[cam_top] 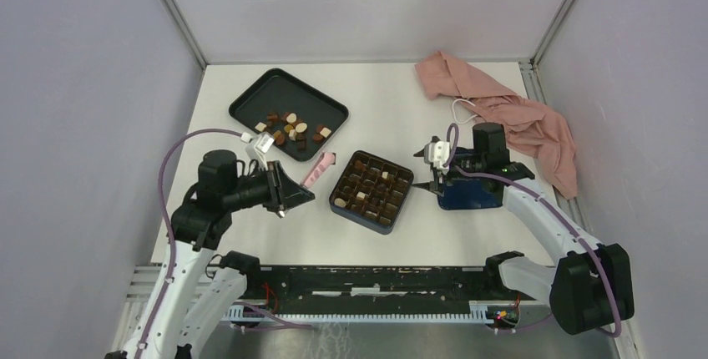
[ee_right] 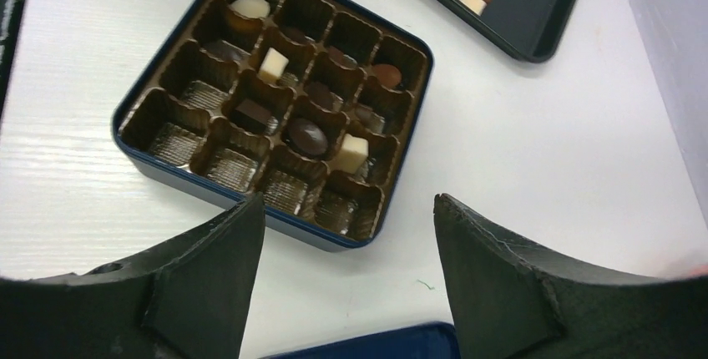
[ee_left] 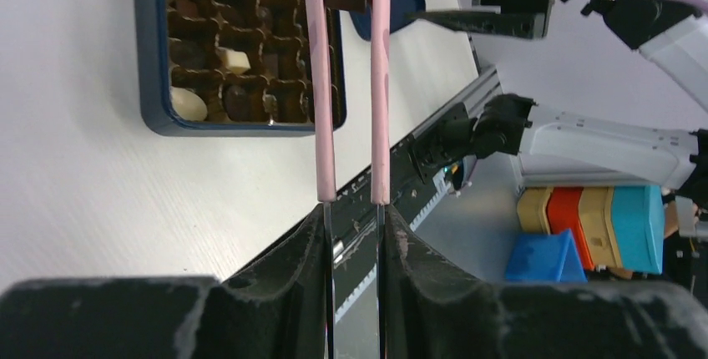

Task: Pack the chocolate
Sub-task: Place the fake chocolate in the packing box.

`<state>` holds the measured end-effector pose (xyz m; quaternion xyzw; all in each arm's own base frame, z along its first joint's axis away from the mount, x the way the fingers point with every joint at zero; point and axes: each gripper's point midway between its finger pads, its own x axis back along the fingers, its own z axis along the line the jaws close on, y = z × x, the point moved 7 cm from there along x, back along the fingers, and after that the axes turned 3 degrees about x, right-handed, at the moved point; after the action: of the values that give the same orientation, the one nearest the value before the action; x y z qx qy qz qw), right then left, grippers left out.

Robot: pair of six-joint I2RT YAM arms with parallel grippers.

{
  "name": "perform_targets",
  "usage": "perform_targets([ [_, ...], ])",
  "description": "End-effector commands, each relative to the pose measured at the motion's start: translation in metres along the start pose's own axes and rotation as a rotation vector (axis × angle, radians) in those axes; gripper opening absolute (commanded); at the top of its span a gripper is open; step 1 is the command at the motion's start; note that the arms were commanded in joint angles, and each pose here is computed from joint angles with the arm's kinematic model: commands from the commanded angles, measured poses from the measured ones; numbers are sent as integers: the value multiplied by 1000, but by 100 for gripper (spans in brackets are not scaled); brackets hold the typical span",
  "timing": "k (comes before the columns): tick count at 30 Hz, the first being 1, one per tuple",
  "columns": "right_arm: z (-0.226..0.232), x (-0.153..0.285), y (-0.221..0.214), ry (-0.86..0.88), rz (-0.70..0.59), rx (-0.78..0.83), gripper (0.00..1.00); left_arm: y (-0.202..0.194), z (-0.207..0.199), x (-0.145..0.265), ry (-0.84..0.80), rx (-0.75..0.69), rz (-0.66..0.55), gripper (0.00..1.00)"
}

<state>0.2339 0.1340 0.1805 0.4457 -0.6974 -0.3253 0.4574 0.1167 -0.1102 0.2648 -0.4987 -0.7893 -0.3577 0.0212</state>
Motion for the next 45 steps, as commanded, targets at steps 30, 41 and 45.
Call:
perform_targets([
  [30,-32,16,-27,-147,164,-176,79,-70,-35,-127,499,-275,480,3],
  [41,-31,15,-29,-134,168,-187,79,-81,-33,-128,548,-313,551,10],
  [45,-31,15,-29,-130,165,-186,79,-83,-29,-132,564,-321,560,17],
])
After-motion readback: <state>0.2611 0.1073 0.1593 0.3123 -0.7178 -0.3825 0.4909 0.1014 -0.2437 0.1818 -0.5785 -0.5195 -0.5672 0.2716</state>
